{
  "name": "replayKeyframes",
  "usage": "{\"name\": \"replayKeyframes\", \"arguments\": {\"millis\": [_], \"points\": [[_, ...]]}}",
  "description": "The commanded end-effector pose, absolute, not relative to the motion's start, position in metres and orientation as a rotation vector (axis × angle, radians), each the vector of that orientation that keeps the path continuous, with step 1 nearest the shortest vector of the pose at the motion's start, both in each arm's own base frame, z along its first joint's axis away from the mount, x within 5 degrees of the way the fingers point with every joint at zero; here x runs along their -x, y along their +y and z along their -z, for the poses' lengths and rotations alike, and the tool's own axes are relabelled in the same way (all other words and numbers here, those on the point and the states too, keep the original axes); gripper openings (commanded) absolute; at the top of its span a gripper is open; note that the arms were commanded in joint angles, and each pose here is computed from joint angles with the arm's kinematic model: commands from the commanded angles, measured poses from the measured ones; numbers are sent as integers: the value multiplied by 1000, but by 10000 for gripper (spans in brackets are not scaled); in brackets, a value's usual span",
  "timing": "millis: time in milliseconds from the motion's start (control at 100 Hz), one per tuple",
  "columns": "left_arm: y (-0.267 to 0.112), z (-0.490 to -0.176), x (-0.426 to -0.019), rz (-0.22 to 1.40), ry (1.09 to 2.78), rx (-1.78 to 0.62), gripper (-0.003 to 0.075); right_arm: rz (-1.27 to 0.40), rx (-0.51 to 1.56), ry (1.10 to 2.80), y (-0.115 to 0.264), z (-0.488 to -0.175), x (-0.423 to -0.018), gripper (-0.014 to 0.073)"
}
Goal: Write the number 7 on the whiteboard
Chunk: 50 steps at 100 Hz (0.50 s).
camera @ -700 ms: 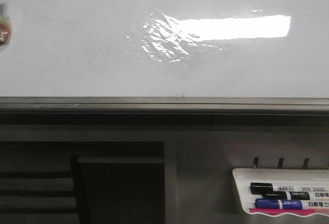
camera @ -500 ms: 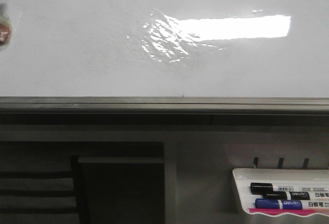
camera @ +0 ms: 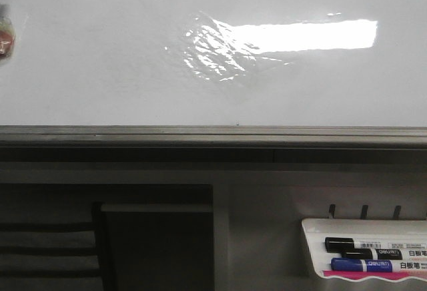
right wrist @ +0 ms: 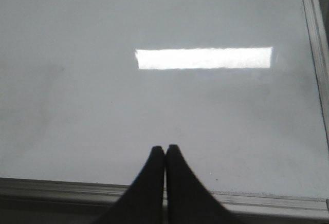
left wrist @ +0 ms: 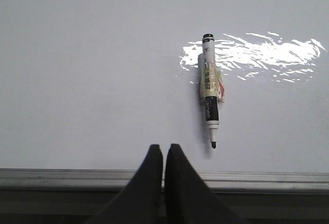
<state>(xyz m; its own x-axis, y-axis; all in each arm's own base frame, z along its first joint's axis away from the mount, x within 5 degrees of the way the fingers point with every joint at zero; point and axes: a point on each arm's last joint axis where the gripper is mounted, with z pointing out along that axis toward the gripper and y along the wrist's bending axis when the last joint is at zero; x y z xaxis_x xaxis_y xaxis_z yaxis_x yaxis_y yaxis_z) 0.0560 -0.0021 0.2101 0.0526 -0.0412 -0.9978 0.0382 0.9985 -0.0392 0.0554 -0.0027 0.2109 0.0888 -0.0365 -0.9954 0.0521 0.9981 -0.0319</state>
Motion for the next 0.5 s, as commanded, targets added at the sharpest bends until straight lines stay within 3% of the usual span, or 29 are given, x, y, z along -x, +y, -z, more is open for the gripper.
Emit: {"name": "replayKeyframes", "arguments": {"millis": [0, 320, 490], "points": [[-2, -207, -56, 66, 1447, 9, -20, 76, -1, 1404, -2, -209, -55, -71], [-1, -212, -55, 67, 1394, 13, -20, 75, 2, 1348, -2, -215, -53, -71], [-1, -236, -50, 67, 1316, 12, -20, 59, -20, 1354, -2, -230, -50, -71]]}}
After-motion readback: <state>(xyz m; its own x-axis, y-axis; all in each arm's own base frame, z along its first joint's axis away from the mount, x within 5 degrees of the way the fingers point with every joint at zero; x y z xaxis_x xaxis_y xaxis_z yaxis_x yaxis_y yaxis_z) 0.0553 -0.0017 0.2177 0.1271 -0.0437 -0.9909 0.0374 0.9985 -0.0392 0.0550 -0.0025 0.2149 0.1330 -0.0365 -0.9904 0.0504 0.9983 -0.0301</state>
